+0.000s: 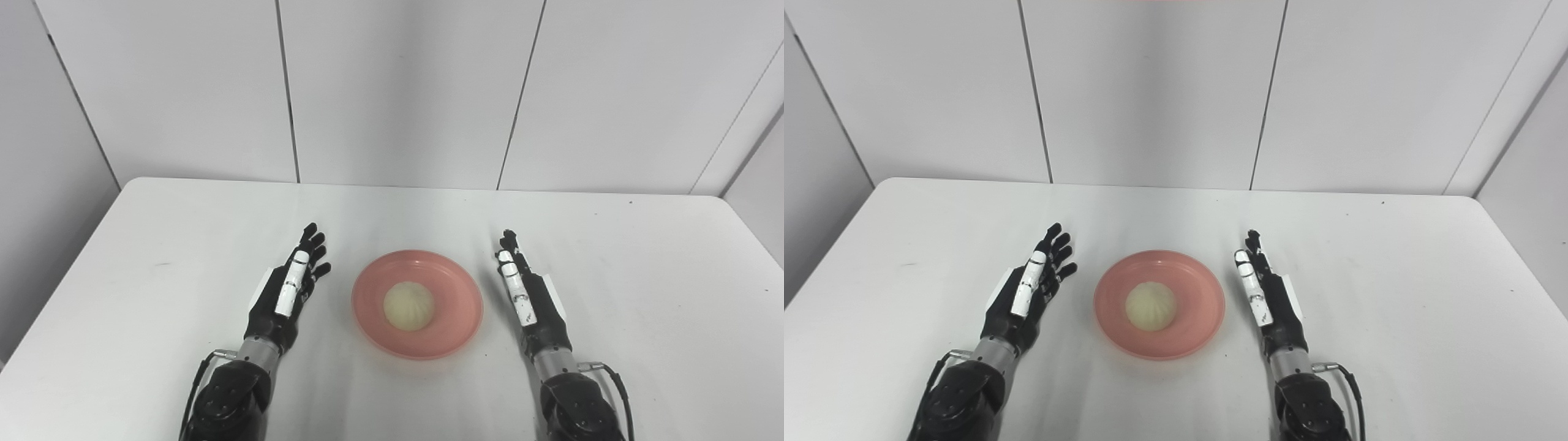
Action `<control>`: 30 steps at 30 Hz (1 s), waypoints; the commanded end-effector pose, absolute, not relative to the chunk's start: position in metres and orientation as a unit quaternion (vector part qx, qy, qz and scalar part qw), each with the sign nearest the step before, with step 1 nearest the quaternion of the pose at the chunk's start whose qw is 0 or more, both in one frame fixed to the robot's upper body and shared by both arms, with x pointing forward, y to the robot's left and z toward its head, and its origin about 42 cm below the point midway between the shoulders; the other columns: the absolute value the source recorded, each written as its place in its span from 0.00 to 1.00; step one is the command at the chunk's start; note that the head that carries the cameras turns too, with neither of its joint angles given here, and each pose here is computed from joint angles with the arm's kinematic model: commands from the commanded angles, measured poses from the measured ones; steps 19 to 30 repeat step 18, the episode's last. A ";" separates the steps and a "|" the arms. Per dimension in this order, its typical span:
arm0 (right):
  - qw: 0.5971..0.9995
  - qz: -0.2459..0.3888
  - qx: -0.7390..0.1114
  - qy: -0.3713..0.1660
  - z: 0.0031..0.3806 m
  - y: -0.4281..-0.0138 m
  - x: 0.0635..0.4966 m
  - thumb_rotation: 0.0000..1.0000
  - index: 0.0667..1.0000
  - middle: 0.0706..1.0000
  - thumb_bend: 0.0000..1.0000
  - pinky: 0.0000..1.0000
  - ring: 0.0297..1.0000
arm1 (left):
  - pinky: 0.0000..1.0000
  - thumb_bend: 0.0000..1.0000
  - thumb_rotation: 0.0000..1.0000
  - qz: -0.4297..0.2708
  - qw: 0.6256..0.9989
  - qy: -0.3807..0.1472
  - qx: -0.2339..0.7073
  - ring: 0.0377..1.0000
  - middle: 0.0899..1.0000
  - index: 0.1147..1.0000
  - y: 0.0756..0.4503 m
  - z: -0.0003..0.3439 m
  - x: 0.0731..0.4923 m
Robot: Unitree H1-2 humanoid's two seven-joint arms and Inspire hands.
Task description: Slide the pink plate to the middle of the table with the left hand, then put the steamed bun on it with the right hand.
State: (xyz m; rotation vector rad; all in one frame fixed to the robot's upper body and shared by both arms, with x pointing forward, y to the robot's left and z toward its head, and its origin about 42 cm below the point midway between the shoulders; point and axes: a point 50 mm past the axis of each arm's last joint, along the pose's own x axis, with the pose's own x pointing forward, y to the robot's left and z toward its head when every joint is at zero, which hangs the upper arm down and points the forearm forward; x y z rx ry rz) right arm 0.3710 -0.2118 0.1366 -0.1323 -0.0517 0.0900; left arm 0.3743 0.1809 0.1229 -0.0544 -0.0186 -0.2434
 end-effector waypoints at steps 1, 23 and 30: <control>0.996 0.059 -0.068 0.000 0.136 -0.206 0.377 1.00 1.00 0.99 0.30 0.95 0.97 | 1.00 0.49 1.00 -0.120 0.991 0.056 -0.026 0.99 0.99 1.00 0.186 0.098 0.367; 0.995 0.065 -0.079 0.004 0.136 -0.207 0.378 1.00 0.99 0.98 0.30 0.94 0.96 | 1.00 0.49 1.00 -0.126 0.990 0.064 -0.025 0.99 0.99 1.00 0.183 0.099 0.368; 0.995 0.065 -0.079 0.004 0.136 -0.207 0.378 1.00 0.99 0.98 0.30 0.94 0.96 | 1.00 0.49 1.00 -0.126 0.990 0.064 -0.025 0.99 0.99 1.00 0.183 0.099 0.368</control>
